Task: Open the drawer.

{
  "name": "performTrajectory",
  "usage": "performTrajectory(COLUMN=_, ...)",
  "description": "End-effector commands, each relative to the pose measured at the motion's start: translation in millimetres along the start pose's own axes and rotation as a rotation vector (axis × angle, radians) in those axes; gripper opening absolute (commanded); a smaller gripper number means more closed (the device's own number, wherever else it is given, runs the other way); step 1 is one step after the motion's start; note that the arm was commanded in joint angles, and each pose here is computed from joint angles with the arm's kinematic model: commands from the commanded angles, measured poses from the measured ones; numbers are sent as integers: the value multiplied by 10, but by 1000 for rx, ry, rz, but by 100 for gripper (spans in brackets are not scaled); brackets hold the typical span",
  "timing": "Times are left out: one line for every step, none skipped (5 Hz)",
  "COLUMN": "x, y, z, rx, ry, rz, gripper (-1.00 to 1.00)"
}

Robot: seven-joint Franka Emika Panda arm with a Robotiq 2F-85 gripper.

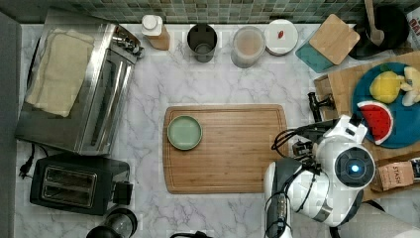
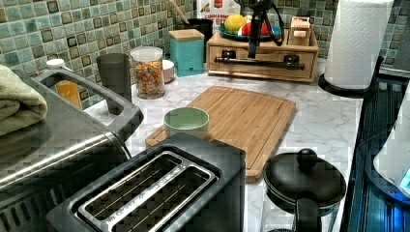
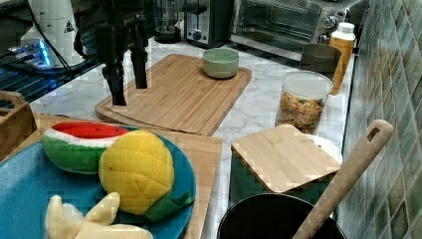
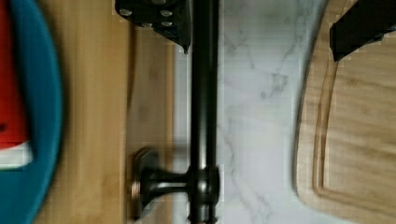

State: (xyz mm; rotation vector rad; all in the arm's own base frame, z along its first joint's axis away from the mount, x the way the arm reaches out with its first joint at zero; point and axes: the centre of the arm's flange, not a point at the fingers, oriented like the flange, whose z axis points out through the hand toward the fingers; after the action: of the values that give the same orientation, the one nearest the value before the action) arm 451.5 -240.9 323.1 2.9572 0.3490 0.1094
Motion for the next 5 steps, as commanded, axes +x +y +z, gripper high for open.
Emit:
performTrajectory(x=-189, y=392, z=-71, rx=-105, ry=9, rz=58, gripper=100)
performTrajectory(x=-182, y=353, z=21, rx=-102, ry=44, rz=63, gripper=100)
performTrajectory(x=-160, y=345, z=176, rx=-71, ry=46, rz=67, gripper=100)
performTrajectory(x=-103, y=252, z=299, rx=-31, ry=3, rz=78, gripper=100)
performTrajectory(x=-115, y=227, z=401, rx=-56, ry=18, rz=101, gripper=100)
